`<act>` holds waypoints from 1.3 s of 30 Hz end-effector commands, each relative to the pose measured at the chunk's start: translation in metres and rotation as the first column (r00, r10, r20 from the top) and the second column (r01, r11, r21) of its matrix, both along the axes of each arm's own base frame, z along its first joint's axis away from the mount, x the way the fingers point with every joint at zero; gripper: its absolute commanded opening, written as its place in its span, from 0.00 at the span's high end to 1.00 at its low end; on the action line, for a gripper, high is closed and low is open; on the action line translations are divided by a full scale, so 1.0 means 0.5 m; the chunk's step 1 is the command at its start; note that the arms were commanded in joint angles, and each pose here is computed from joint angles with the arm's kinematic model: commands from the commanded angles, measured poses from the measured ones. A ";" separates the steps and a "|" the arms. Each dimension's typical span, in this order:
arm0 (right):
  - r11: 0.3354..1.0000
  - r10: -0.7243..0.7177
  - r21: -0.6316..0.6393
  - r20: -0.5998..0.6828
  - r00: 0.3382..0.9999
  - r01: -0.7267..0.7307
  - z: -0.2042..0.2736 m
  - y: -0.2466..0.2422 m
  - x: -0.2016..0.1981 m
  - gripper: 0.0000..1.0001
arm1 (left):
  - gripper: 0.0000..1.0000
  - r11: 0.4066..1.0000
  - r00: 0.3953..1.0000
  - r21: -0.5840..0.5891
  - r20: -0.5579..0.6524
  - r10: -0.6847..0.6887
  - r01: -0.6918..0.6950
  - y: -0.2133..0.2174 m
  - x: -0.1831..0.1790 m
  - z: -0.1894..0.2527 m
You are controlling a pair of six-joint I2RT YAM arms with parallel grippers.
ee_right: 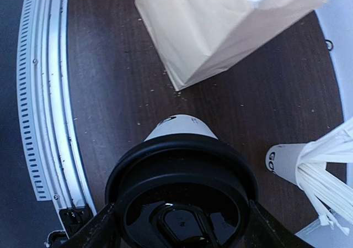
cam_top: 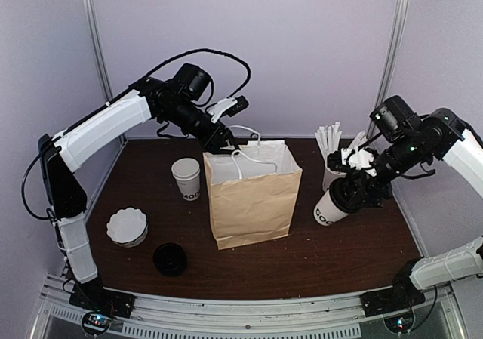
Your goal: Pack the takeout coffee
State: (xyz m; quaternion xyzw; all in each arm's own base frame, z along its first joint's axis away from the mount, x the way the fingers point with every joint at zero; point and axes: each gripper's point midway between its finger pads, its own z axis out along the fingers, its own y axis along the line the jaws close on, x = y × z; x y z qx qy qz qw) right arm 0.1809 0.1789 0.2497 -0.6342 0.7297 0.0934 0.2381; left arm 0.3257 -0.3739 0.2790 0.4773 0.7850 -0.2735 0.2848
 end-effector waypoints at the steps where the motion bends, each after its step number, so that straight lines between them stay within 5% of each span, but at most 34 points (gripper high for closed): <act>1: 0.996 -0.064 0.069 0.082 0.995 0.059 0.079 -0.017 0.050 0.28 | 0.58 0.999 1.000 0.032 0.004 -0.011 0.010 0.004 0.002 -0.004; 7: 0.977 -0.119 0.193 0.167 0.979 0.086 0.184 0.016 0.103 0.30 | 0.90 0.999 1.000 0.025 -0.005 -0.020 0.020 0.000 -0.002 -0.003; 11: 0.950 -0.132 0.305 0.184 0.974 0.071 0.255 0.056 0.124 0.32 | 0.99 0.998 0.999 0.012 0.003 -0.054 0.054 -0.011 -0.024 0.009; 20: 0.929 -0.056 0.368 0.255 0.965 -0.043 0.331 0.126 0.105 0.31 | 1.00 0.997 0.997 0.039 0.030 -0.071 0.070 -0.030 -0.060 0.015; 39: 0.984 0.102 0.106 0.307 0.946 -0.140 0.211 0.249 0.072 0.32 | 1.00 0.998 0.994 0.026 0.094 -0.053 0.051 -0.051 -0.124 0.075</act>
